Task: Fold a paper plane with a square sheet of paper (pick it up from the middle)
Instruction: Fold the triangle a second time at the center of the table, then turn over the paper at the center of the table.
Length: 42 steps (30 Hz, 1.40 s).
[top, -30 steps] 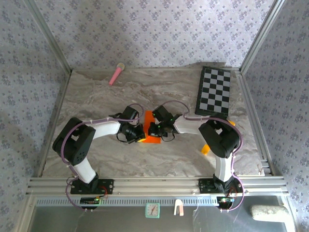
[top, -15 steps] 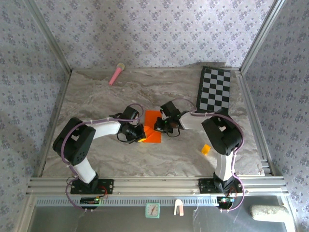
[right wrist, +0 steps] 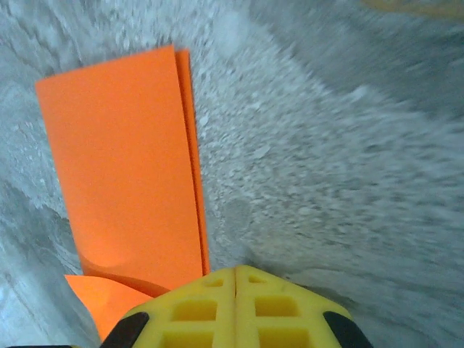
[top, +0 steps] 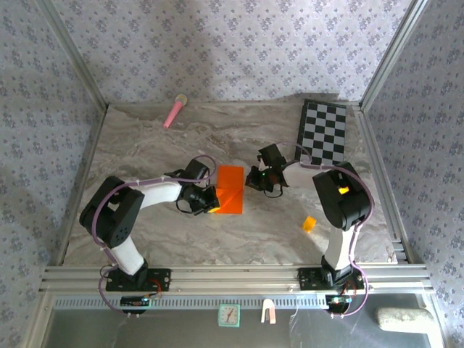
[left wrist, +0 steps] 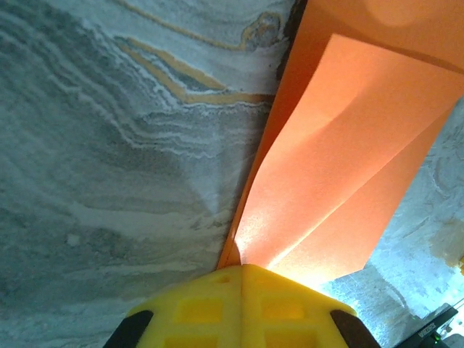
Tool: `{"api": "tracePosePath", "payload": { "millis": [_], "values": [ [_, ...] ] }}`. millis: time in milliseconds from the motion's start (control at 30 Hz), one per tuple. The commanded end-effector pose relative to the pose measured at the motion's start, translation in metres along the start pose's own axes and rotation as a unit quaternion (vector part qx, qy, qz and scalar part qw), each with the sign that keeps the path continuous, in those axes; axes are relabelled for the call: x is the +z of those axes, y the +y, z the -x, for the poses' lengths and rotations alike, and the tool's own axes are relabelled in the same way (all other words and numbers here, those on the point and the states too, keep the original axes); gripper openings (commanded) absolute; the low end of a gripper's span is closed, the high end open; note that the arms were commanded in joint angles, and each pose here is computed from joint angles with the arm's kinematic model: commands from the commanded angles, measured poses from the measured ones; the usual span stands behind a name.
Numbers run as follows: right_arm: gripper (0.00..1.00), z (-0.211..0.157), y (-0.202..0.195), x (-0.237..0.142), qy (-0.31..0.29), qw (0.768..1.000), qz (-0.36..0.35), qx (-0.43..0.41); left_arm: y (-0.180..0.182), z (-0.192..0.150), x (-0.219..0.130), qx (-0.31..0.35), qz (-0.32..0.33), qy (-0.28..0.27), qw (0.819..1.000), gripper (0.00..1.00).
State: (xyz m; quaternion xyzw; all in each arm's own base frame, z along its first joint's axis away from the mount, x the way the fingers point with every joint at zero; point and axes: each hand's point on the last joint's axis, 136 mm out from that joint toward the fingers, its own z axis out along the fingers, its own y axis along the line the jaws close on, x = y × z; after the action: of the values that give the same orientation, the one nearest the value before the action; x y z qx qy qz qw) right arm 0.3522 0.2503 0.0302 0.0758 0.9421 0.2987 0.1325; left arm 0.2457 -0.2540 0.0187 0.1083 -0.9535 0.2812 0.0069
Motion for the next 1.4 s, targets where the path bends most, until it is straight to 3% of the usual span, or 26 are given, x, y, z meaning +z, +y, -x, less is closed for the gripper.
{"api": "tracePosePath", "payload": {
  "millis": [0,200,367,800,1367],
  "values": [
    [0.04,0.012,0.008,-0.031,-0.039,0.999,-0.005,-0.019,-0.006,-0.003,-0.009,0.007,0.005,0.007,1.0,0.02],
    [0.24,-0.005,0.015,-0.051,-0.043,0.999,0.014,0.001,-0.044,0.023,-0.034,0.033,-0.043,-0.045,0.998,0.16],
    [0.36,-0.02,0.019,-0.048,-0.032,0.999,0.032,0.03,-0.05,0.038,-0.031,0.031,-0.052,-0.058,0.996,0.19],
    [0.38,-0.046,0.035,-0.012,0.009,0.996,0.059,0.066,-0.032,0.057,-0.005,0.01,-0.016,-0.07,0.997,0.17],
    [0.4,-0.06,0.046,0.009,0.036,0.994,0.06,0.078,-0.007,0.05,0.013,-0.025,0.003,-0.053,0.998,0.2]
  ]
}}
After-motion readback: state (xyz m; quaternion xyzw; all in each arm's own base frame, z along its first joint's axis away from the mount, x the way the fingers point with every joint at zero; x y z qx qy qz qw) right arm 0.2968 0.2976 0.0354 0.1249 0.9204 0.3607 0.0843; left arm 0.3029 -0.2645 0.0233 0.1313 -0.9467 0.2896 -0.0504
